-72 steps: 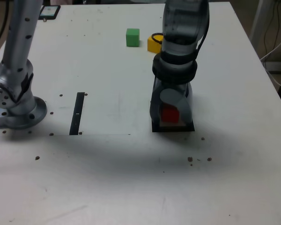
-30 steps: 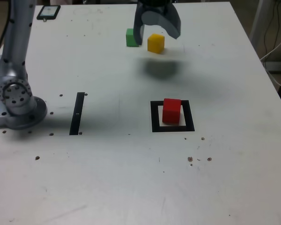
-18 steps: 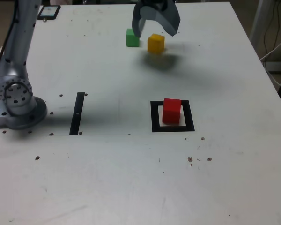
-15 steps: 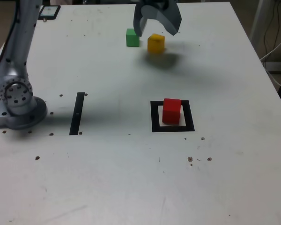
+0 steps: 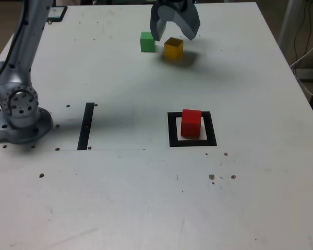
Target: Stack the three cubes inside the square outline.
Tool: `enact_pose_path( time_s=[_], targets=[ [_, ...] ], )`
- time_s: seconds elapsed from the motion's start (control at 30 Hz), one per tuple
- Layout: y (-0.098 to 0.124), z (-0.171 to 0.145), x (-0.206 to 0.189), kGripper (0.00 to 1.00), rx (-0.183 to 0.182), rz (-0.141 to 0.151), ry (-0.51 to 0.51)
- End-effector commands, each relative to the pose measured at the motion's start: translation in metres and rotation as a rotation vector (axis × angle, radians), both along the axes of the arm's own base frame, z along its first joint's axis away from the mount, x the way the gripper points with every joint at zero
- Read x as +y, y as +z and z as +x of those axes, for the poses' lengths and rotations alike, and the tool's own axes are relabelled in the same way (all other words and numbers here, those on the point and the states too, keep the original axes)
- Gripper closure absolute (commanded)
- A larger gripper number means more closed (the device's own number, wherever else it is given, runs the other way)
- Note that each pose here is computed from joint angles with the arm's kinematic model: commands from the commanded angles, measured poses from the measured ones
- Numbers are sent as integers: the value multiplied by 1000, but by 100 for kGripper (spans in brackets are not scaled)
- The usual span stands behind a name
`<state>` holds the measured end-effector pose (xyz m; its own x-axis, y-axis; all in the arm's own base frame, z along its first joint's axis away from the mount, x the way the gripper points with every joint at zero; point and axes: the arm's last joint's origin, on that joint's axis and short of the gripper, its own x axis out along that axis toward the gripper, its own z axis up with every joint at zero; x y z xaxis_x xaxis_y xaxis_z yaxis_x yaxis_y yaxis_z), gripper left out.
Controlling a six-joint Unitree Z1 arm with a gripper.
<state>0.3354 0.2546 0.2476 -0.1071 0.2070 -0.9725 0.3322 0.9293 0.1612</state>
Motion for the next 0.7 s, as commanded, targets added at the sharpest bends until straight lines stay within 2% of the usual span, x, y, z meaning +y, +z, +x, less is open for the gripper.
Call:
enact_pose_path(
  time_s=[0.0,0.23,0.67],
  targets=[
    [-4,0,1,15,5,-11,-1],
    [-15,0,-1,29,17,-54,-10],
    [-31,7,6,42,17,-83,-7]
  ],
)
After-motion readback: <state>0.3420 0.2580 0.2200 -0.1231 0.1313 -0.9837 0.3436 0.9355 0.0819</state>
